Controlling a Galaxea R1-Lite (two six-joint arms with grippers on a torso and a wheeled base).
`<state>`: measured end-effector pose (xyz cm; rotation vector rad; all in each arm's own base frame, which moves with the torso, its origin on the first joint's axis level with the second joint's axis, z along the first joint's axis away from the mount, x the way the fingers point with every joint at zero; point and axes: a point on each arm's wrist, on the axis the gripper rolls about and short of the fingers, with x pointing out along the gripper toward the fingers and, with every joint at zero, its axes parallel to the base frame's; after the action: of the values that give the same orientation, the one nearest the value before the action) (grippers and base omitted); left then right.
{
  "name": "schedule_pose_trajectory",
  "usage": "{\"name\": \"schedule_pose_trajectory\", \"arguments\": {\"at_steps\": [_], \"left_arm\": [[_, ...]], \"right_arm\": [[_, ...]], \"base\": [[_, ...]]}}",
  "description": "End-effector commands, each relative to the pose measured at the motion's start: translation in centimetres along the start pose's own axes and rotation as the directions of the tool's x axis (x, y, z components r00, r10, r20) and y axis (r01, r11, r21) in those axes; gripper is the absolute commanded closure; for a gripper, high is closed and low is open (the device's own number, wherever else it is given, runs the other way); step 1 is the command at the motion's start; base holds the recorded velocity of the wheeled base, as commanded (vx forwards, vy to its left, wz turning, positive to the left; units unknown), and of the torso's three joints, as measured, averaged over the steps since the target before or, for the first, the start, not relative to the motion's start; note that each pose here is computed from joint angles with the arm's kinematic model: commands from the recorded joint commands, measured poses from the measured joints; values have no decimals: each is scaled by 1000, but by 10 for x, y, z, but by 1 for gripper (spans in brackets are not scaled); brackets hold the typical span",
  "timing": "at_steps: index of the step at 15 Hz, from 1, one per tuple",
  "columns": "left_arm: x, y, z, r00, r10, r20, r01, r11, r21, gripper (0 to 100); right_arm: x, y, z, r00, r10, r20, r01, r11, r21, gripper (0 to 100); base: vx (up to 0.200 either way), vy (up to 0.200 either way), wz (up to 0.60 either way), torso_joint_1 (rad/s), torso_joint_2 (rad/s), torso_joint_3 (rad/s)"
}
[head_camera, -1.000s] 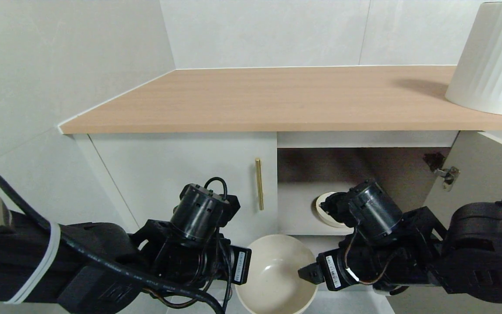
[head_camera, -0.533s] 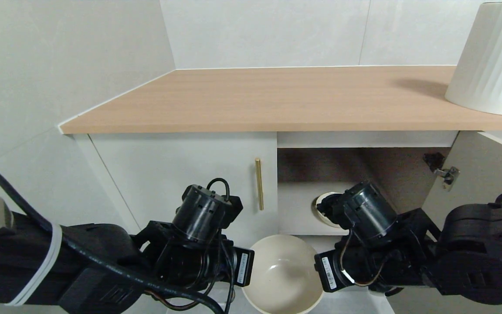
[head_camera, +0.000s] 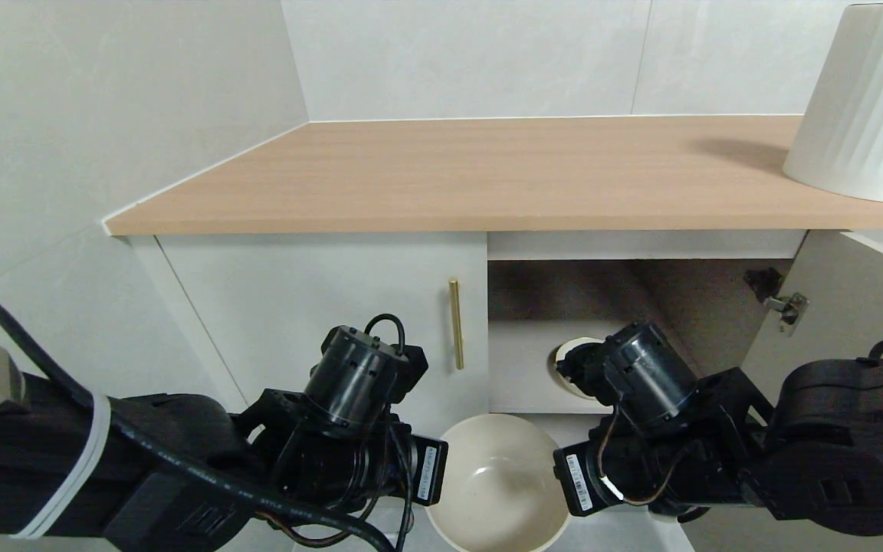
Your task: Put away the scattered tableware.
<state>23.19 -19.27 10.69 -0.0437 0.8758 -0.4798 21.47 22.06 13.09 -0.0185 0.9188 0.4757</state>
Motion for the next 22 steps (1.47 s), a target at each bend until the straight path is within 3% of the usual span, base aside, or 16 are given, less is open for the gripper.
{"name": "schedule_pose_trajectory", "arguments": {"at_steps": [1, 2, 3, 12, 15, 22], "left_arm": [[0, 0, 0, 1000, 1, 1, -1, 1000, 0, 100], [0, 0, 0, 1000, 1, 1, -1, 1000, 0, 100], [0, 0, 0, 1000, 1, 1, -1, 1000, 0, 0], [1, 0, 0, 1000, 2, -1, -2, 1000, -3, 0], [1, 0, 0, 1000, 2, -1, -2, 1000, -3, 0], [-1, 0, 1, 1000, 1, 6, -1, 1000, -5, 0]], "right_arm": [[0, 0, 0, 1000, -2, -2, 2, 1000, 0, 100], [0, 0, 0, 1000, -2, -2, 2, 1000, 0, 100], [0, 0, 0, 1000, -2, -2, 2, 1000, 0, 100], [8, -1, 0, 999, -45, 2, 45, 999, 3, 100], [23, -9, 11, 987, -132, 93, 126, 990, 70, 100], [64, -72, 42, 927, -284, 245, 184, 913, 364, 100]], "base": [[0, 0, 0, 0, 0, 0], [0, 0, 0, 0, 0, 0], [0, 0, 0, 0, 0, 0], [0, 0, 0, 0, 0, 0], [0, 0, 0, 0, 0, 0], [0, 0, 0, 0, 0, 0]]}}
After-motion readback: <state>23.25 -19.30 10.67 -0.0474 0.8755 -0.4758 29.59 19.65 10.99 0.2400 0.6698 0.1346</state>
